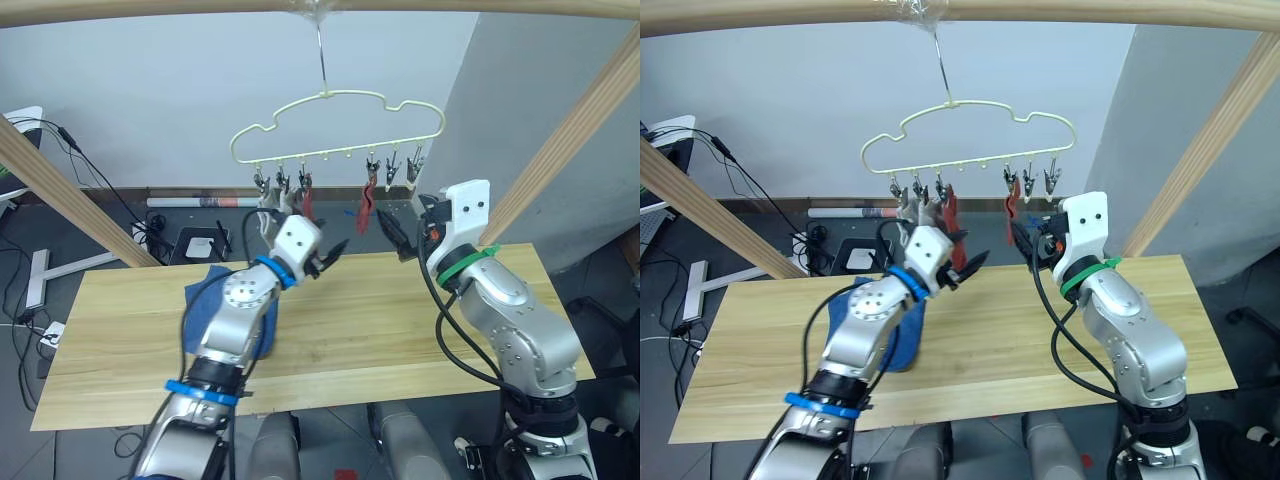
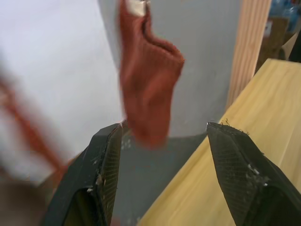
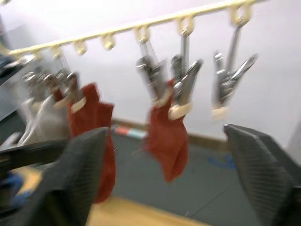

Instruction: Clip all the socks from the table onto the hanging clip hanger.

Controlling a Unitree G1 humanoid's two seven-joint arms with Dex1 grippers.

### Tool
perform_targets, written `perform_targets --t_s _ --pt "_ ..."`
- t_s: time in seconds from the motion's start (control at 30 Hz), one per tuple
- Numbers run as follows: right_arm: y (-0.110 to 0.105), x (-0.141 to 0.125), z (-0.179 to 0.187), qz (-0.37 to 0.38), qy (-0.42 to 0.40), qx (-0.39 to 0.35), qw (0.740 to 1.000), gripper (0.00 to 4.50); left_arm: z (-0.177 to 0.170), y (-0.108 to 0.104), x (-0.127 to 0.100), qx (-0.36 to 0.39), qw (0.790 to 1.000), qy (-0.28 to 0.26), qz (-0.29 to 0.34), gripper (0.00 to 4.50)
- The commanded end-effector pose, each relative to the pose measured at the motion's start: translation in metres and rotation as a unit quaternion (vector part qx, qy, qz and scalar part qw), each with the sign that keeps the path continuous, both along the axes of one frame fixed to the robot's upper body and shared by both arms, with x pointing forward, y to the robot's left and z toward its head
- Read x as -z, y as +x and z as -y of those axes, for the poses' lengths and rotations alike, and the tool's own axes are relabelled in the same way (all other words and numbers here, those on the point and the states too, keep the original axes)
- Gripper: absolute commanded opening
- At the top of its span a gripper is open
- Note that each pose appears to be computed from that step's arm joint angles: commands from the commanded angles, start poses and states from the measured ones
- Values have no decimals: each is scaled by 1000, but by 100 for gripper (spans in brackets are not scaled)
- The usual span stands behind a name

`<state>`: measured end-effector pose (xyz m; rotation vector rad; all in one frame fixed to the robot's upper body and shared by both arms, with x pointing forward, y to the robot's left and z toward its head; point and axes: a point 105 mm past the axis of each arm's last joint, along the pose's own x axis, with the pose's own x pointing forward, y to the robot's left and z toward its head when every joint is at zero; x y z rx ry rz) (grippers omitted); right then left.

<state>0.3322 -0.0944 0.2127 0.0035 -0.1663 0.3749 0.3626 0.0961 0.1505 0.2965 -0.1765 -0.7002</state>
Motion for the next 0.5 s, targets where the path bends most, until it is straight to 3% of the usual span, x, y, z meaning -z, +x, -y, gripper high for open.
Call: perform_targets --t_s 0.03,0.17,0.27,0.33,0.5 --pt "-1 -13 -3 52 -13 14 998 327 -1 -15 -34 25 999 -30 34 297" --pt "5 -15 -3 63 -9 29 998 327 -7 -27 -51 33 998 -21 56 297" --pt "10 -14 -3 67 -8 37 997 267 -12 -24 -64 19 997 -22 67 297" --pt "14 -15 -3 70 -6 40 997 201 -12 -23 -69 13 997 -26 73 297" --pt "18 -14 -4 72 -5 42 997 201 -11 -25 -68 18 996 -7 84 297"
